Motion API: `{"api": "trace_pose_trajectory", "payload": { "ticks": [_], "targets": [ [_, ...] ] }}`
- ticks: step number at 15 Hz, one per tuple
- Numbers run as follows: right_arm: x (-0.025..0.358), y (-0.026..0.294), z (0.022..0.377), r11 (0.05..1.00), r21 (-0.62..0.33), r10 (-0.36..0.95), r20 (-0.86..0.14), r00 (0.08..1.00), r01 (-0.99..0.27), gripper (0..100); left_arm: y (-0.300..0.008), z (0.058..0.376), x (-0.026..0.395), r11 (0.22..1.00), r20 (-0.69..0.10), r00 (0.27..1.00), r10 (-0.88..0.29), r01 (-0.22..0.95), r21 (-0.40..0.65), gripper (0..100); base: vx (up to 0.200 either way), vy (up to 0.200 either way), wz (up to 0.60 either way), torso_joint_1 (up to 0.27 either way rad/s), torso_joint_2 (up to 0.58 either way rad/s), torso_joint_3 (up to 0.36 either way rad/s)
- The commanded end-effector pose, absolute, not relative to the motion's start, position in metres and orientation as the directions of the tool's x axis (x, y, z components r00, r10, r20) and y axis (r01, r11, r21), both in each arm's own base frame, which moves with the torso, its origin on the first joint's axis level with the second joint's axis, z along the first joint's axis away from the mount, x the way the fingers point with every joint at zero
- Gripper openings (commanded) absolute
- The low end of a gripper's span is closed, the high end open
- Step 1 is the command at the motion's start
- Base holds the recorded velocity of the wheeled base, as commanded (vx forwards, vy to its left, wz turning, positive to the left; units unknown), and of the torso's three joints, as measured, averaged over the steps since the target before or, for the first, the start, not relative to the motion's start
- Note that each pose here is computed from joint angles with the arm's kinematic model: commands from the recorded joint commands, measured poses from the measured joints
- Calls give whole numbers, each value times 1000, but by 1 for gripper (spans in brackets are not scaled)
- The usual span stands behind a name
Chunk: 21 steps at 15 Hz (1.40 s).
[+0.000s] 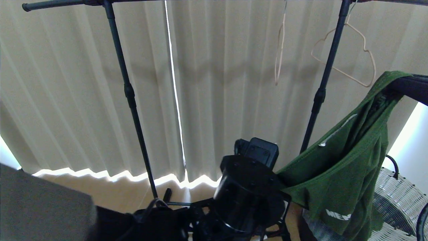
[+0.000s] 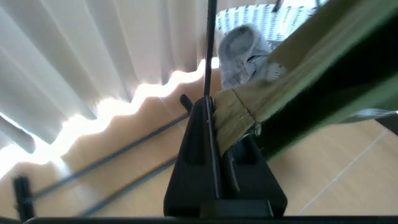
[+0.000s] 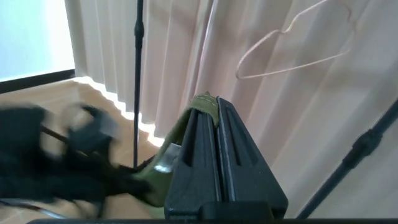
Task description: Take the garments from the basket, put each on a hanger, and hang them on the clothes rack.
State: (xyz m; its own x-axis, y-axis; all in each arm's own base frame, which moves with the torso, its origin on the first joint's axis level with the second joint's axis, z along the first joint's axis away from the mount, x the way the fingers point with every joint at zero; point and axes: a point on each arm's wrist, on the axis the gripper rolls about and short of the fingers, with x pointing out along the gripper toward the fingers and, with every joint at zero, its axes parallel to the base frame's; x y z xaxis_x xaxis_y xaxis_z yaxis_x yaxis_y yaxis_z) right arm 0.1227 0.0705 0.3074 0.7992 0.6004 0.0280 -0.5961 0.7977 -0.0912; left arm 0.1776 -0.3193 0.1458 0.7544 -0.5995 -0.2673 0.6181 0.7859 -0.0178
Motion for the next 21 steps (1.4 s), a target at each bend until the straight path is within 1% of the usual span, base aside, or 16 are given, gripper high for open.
{"api": "trace_pose_trajectory", "payload": {
  "ticks": [1,2,4,5,6,7,9,10,12,14,15,16,17,18,19,21],
  "targets": [
    [132,76,310,784,-89,618,18,786,-614,0,-258,200,151,738,-135,728,-672,674,-36,0,0,0,0,0,0,0],
    [132,77,313,771,-85,635,29,772,-631,0,-240,215,148,731,-103,726,-680,682,-22,0,0,0,0,0,0,0],
    [135,78,314,763,-70,645,27,764,-642,0,-207,242,151,770,-61,769,-636,638,18,0,0,0,0,0,0,0],
    [135,78,314,763,-68,645,26,764,-642,0,-198,252,154,789,-50,789,-612,614,34,0,0,0,0,0,0,0],
    [135,78,314,763,-68,645,26,764,-642,0,-198,252,154,789,-50,789,-612,614,34,0,0,0,0,0,0,0],
    [136,79,311,764,-58,644,15,765,-642,0,-176,275,164,838,-53,841,-538,540,78,0,0,0,0,0,0,0],
    [142,82,310,767,-45,640,3,768,-640,0,-168,299,170,863,-40,867,-496,498,85,0,0,0,0,0,0,0],
    [145,84,312,770,-36,638,14,770,-637,0,-162,314,171,874,-46,880,-473,475,96,0,0,0,0,0,0,0],
    [153,87,313,775,10,630,53,775,-631,0,-157,337,167,877,-70,884,-461,467,112,0,0,0,0,0,0,0],
    [160,89,311,789,26,612,47,789,-614,0,-155,352,166,890,-55,897,-439,442,113,0,0,0,0,0,0,0],
    [169,89,308,807,38,588,32,808,-589,0,-152,362,165,895,-23,903,-429,428,126,0,0,0,0,0,0,0],
    [176,87,309,821,34,569,33,821,-570,0,-150,363,168,897,-22,910,-413,411,160,0,0,0,0,0,0,0],
    [177,87,309,822,34,567,38,823,-568,0,-150,363,168,897,-23,911,-412,410,164,0,0,0,0,0,0,0],
    [188,85,312,841,22,538,71,840,-540,0,-147,357,170,898,-49,919,-392,393,196,0,0,0,0,0,0,0],
    [197,81,314,860,-1,508,100,855,-511,0,-147,349,171,902,-101,927,-360,374,216,0,0,0,0,0,0,0],
    [198,80,311,863,-11,505,92,858,-506,0,-151,346,175,903,-111,925,-363,378,205,0,0,0,0,0,0,0]
  ]
}}
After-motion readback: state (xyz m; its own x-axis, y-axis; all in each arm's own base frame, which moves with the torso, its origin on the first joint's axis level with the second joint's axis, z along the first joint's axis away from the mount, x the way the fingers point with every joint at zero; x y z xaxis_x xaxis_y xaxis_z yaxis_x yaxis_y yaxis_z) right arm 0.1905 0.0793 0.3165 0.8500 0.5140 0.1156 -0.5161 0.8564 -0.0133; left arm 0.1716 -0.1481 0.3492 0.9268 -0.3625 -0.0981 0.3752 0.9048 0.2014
